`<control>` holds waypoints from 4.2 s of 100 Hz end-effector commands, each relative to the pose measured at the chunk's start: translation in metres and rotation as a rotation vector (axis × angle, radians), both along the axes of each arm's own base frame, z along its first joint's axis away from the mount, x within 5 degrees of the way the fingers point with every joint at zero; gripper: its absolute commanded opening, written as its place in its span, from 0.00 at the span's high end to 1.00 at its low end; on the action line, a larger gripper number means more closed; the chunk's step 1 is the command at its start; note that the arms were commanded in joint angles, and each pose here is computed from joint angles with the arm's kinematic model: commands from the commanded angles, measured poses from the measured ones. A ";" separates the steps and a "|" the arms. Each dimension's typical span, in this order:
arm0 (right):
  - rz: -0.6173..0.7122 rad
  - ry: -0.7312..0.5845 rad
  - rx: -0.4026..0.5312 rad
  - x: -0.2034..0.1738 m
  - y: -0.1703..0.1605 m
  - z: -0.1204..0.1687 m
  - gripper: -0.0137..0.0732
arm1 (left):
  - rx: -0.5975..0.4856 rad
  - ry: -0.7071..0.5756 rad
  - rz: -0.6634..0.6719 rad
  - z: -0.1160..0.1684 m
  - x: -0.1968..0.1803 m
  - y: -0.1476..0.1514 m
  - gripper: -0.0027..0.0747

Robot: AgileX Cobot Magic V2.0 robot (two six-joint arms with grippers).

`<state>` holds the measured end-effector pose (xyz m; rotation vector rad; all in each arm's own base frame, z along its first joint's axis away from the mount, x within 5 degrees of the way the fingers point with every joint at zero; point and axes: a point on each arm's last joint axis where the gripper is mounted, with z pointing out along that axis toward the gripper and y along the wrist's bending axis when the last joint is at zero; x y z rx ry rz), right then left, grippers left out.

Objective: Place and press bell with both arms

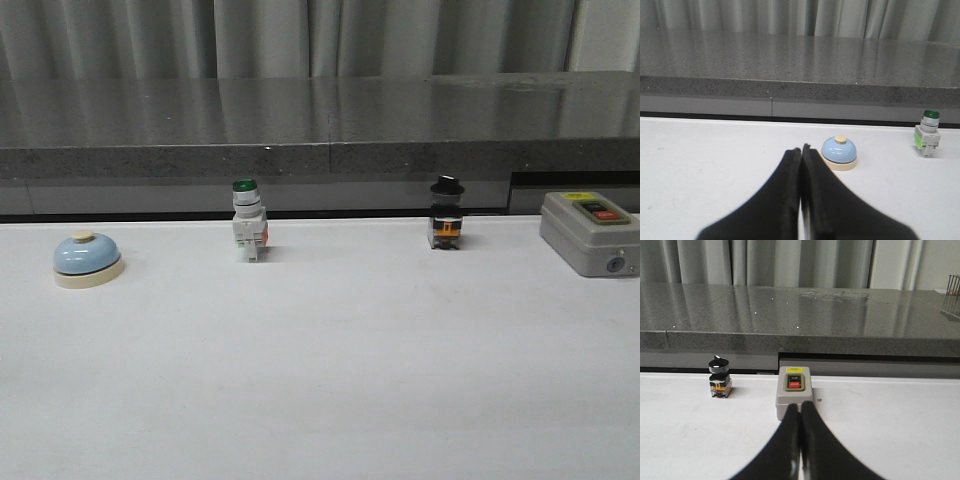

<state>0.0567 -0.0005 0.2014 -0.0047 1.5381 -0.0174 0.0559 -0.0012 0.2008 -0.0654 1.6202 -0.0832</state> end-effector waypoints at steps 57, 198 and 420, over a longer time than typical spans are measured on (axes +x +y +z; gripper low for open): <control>-0.002 -0.109 -0.011 -0.003 0.000 0.013 0.91 | -0.017 -0.061 0.008 -0.007 0.000 0.001 0.99; -0.002 -0.109 -0.011 -0.003 0.000 0.013 0.91 | -0.045 0.123 -0.023 0.118 0.043 -0.003 0.99; -0.002 -0.109 -0.011 -0.003 0.000 0.013 0.91 | -0.005 1.095 -0.295 0.001 0.373 -0.048 0.14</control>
